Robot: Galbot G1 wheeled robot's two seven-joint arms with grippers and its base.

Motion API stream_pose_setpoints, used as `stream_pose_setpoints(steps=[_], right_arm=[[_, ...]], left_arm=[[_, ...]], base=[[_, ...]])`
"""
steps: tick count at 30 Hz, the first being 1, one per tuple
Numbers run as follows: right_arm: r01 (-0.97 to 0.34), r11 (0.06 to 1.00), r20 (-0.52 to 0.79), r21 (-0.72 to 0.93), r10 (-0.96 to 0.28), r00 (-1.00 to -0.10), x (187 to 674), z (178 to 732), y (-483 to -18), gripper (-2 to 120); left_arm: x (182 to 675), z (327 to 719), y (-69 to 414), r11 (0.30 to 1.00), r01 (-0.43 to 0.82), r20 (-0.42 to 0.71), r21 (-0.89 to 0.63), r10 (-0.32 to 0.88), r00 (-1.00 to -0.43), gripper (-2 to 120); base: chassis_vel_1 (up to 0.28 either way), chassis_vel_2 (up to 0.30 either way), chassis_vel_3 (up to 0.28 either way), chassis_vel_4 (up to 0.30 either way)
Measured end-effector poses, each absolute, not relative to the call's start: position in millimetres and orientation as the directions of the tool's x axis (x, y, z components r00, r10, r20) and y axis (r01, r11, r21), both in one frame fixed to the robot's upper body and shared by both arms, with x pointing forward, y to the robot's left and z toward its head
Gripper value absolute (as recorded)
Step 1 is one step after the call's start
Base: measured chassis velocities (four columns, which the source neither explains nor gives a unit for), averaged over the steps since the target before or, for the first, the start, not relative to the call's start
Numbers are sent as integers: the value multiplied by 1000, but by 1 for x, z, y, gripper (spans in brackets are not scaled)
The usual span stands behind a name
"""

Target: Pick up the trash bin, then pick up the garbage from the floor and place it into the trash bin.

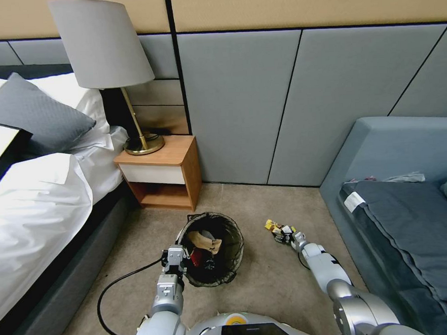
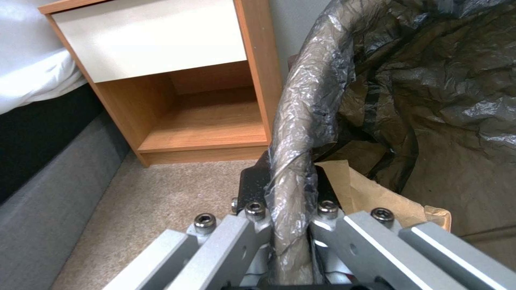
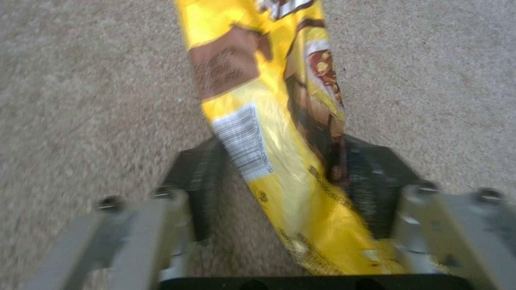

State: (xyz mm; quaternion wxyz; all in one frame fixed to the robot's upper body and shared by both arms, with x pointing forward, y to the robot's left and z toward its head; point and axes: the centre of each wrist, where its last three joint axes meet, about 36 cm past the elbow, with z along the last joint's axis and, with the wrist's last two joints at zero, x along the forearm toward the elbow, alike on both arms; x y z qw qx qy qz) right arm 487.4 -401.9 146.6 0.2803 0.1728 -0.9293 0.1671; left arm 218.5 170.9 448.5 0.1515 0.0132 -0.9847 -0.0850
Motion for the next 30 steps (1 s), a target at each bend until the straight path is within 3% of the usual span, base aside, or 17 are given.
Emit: stream_pose_setpoints(steps=[2,7,9,11,12,26,29,30], right_arm=[[-415,885,576,-211,-231,-784,486,144,-403,35],[-410,887,573,-213,-226,-788,485,144,-406,21],[-406,888,569,-216,-224,-791,484,144,-407,9],[-405,889,568,-216,-223,-792,484,145,-407,7],[-398,891,561,-218,-219,-798,483,145,-408,0],[-336,921,396,-196,-239,-887,470,158,-387,0],[-332,925,323,-183,-262,-909,460,174,-376,0],[-349,921,178,-175,-319,-931,450,216,-353,0]], left_arm=[[218,449,171,985,-1,297,171,-52,-954,0],[219,449,171,985,-1,296,171,-53,-954,0],[219,448,170,985,0,295,171,-51,-954,0],[219,448,170,985,0,295,171,-51,-954,0],[220,448,170,985,1,294,171,-51,-954,0],[222,445,169,986,7,297,169,-45,-954,0],[222,444,169,986,8,297,169,-43,-954,0],[223,443,169,986,13,300,167,-38,-953,0]], base=[[0,0,0,0],[0,0,0,0],[0,0,0,0],[0,0,0,0],[0,0,0,0],[0,0,0,0],[0,0,0,0],[0,0,0,0]])
